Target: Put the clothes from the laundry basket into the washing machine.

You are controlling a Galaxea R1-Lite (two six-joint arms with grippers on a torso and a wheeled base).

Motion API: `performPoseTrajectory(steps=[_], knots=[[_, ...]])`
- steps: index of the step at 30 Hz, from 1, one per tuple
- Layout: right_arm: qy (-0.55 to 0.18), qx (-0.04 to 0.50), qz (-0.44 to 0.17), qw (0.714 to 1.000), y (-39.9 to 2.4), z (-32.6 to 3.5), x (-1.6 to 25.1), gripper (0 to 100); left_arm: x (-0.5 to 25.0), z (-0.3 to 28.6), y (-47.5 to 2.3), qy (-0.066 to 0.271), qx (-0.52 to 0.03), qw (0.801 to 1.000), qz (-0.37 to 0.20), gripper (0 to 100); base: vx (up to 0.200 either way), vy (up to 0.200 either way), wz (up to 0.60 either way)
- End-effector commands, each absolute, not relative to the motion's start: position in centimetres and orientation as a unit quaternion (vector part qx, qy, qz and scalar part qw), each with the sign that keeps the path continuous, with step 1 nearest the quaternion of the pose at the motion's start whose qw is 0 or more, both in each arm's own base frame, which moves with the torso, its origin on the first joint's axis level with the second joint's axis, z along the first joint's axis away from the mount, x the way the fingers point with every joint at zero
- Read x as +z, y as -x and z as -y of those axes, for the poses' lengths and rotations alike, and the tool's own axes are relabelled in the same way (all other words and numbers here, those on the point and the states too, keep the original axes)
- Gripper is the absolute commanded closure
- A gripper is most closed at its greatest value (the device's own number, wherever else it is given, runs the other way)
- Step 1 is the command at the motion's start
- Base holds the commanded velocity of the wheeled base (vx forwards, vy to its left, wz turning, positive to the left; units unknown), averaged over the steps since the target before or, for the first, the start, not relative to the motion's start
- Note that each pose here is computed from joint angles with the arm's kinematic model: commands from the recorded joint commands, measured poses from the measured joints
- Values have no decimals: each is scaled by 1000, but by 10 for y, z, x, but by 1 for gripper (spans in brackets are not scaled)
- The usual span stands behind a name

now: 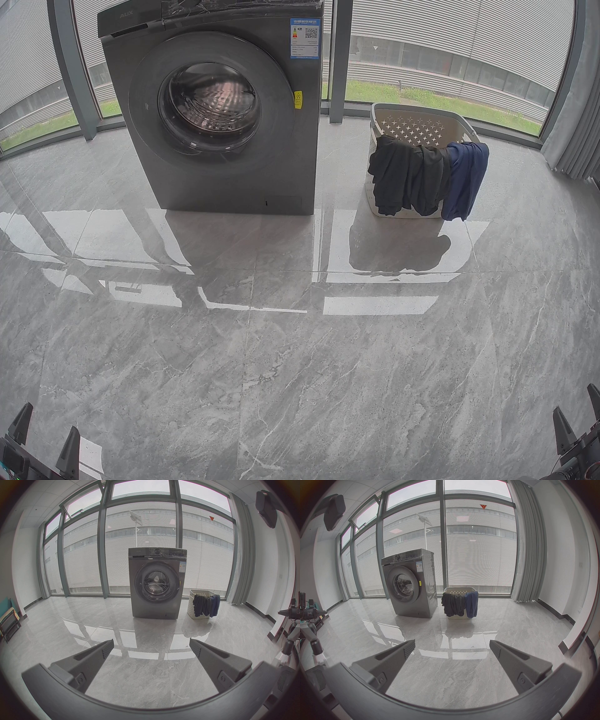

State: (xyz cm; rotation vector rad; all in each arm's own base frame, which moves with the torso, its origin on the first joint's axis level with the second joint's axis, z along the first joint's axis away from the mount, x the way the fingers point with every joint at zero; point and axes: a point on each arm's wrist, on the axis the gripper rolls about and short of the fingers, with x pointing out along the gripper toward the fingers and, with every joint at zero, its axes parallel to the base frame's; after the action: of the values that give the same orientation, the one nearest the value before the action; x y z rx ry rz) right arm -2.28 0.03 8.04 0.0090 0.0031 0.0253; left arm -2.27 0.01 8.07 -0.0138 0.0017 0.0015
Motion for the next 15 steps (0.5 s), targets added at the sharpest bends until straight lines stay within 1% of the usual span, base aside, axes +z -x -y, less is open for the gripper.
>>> performPoseTrajectory(steps=[1, 15], knots=[[-4, 12, -3, 1000, 23, 0, 76, 0, 76, 0, 23, 10, 1, 1000, -2, 0, 0, 0, 0], [-1, 12, -3, 1000, 23, 0, 76, 0, 75, 0, 23, 15, 8, 1000, -2, 0, 200, 0, 0]])
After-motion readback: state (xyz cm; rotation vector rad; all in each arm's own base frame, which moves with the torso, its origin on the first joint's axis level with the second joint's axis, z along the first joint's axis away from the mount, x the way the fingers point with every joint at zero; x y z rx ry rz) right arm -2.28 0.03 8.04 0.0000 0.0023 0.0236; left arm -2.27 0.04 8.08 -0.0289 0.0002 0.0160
